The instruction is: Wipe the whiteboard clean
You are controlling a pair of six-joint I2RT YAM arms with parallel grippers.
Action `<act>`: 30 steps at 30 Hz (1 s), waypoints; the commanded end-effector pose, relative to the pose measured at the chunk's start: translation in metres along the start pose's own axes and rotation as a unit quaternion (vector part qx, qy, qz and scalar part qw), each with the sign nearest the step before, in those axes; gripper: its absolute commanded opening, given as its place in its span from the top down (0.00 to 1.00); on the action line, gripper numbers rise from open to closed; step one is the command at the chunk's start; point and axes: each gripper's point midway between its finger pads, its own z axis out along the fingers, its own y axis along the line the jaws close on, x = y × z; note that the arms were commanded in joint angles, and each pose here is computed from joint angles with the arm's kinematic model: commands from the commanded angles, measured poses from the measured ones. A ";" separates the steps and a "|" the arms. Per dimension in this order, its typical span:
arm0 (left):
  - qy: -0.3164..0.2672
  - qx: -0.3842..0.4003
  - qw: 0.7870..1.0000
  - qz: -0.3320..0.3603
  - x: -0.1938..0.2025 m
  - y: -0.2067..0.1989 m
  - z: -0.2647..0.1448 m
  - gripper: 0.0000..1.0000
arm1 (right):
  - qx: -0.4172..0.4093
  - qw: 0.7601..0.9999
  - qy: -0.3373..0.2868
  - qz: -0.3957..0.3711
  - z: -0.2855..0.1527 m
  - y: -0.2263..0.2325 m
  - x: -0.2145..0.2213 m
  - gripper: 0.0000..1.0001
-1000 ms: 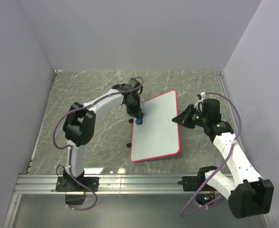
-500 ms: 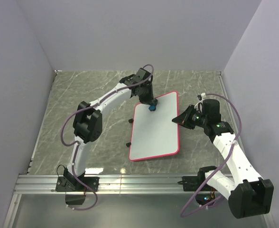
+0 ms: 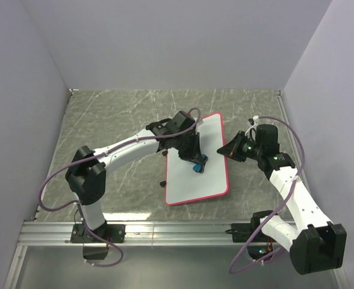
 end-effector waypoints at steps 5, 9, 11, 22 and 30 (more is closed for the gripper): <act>-0.069 -0.058 0.995 -0.039 -0.021 0.043 -0.068 1.00 | 0.003 0.998 0.046 -0.035 0.002 -0.003 0.022 1.00; -0.122 -0.133 0.981 -0.077 -0.045 0.099 -0.107 1.00 | 0.003 0.998 0.044 -0.036 0.000 0.000 0.021 1.00; -0.127 -0.158 0.976 -0.083 -0.046 0.117 -0.114 1.00 | 0.004 0.998 0.042 -0.038 -0.001 0.000 0.020 1.00; -0.128 -0.267 0.943 -0.154 -0.011 0.234 -0.130 1.00 | 0.001 0.998 0.029 -0.049 -0.009 0.011 0.010 0.47; -0.120 -0.326 0.924 -0.158 0.010 0.266 -0.130 0.91 | 0.004 0.998 0.016 -0.066 -0.018 0.016 0.005 0.20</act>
